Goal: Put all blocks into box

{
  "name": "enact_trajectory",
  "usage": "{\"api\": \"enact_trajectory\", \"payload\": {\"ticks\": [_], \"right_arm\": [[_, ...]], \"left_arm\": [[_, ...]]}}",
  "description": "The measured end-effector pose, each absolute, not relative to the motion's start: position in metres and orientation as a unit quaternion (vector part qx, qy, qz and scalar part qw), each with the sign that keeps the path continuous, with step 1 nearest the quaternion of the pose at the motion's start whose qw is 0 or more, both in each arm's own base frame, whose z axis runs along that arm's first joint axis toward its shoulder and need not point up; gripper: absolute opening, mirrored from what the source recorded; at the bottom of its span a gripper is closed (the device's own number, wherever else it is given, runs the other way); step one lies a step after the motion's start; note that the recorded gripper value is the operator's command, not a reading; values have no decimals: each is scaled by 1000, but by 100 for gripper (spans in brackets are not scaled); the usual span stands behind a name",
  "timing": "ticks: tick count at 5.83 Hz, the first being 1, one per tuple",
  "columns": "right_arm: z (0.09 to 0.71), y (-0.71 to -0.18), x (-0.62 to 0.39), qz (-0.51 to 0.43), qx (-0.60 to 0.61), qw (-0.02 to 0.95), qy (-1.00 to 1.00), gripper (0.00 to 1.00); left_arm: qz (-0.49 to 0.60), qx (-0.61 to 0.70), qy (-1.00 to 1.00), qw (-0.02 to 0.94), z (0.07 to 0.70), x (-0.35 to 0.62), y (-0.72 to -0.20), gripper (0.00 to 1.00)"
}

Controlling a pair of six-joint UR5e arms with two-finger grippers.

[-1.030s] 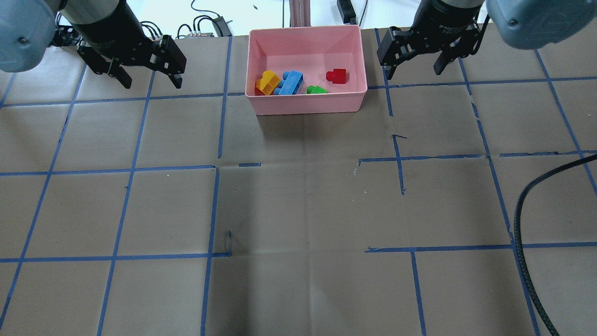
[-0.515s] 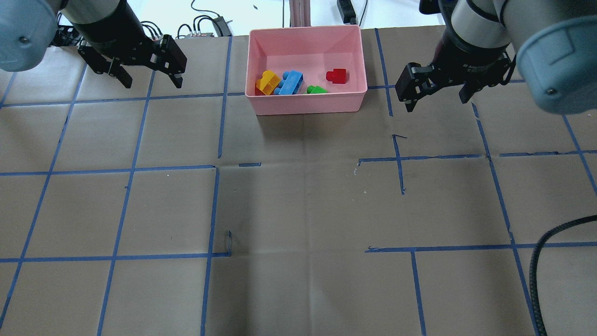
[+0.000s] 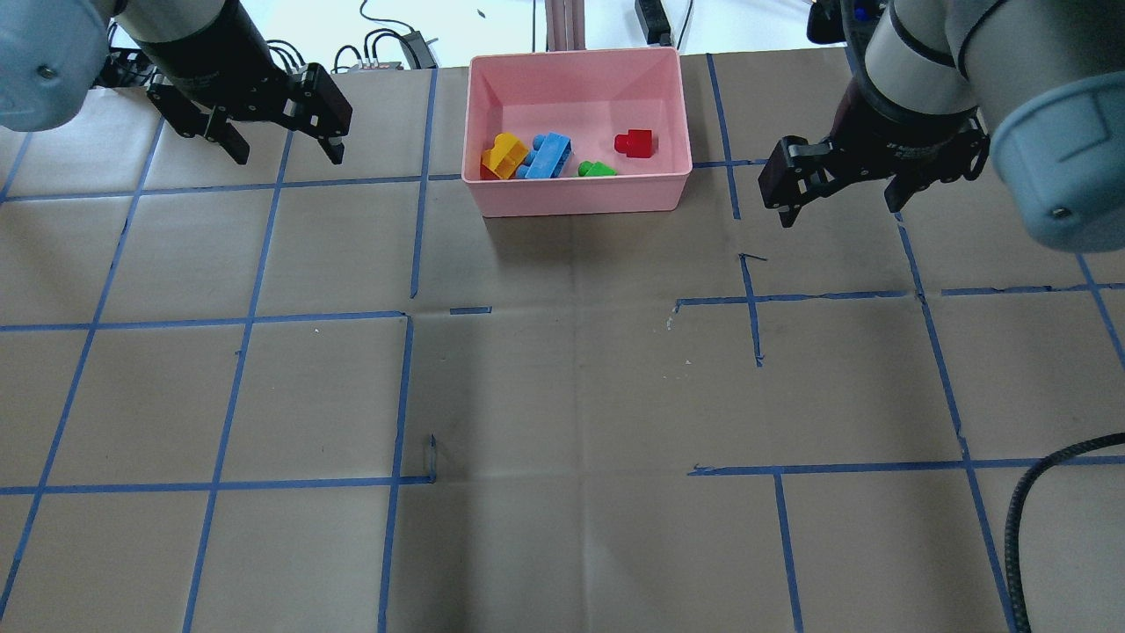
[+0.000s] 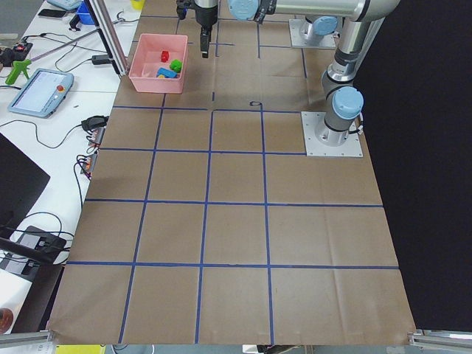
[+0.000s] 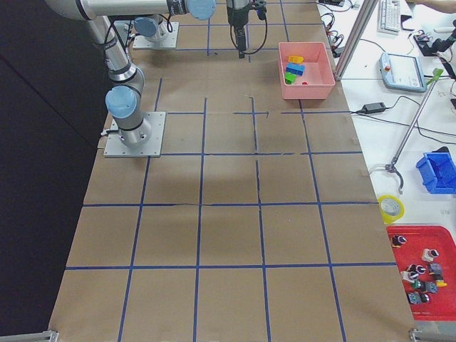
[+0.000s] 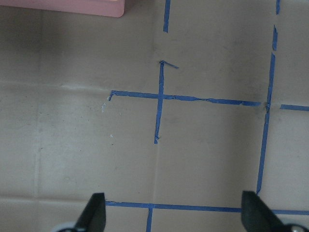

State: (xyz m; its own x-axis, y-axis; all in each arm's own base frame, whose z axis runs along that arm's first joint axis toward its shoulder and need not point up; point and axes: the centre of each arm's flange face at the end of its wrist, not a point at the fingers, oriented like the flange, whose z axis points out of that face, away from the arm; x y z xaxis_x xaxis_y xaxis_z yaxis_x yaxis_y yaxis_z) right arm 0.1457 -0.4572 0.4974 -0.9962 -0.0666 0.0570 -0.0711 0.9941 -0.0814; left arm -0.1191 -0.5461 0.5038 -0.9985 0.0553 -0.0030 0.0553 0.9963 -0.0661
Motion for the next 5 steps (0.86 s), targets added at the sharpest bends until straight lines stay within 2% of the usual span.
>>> {"api": "enact_trajectory", "payload": {"ticks": [5], "right_arm": [[463, -451, 145, 6, 27, 23, -999, 100]], "left_arm": [[-33, 28, 999, 0, 501, -119, -550, 99]]}}
